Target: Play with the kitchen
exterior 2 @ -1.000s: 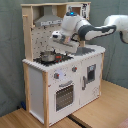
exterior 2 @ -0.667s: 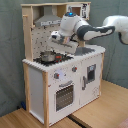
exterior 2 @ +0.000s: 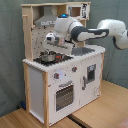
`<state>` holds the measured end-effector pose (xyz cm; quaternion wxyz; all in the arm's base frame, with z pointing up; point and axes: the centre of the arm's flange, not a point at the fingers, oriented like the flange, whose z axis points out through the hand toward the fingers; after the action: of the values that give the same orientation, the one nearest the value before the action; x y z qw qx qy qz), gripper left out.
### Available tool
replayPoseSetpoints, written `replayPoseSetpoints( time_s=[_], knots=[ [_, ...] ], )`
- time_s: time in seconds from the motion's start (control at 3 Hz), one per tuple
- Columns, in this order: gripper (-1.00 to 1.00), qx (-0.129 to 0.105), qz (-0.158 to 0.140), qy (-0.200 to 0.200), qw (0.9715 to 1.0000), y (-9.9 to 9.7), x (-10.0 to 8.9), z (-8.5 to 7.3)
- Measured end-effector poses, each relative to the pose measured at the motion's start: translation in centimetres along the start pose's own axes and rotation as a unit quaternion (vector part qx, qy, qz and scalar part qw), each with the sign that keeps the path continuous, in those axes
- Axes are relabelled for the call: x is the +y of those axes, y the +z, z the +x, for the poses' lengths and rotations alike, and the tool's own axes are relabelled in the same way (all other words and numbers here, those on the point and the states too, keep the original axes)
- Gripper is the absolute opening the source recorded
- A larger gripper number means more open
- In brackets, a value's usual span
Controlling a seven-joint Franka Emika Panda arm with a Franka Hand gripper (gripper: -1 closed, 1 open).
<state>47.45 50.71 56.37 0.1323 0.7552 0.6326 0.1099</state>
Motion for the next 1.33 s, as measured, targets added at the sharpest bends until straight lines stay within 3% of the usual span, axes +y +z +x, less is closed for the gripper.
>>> replayPoseSetpoints(
  time_s=[1.33],
  knots=[
    [1.00,-0.027,0.019,0.026,0.9991,-0.1,1.6,2.1]
  ],
)
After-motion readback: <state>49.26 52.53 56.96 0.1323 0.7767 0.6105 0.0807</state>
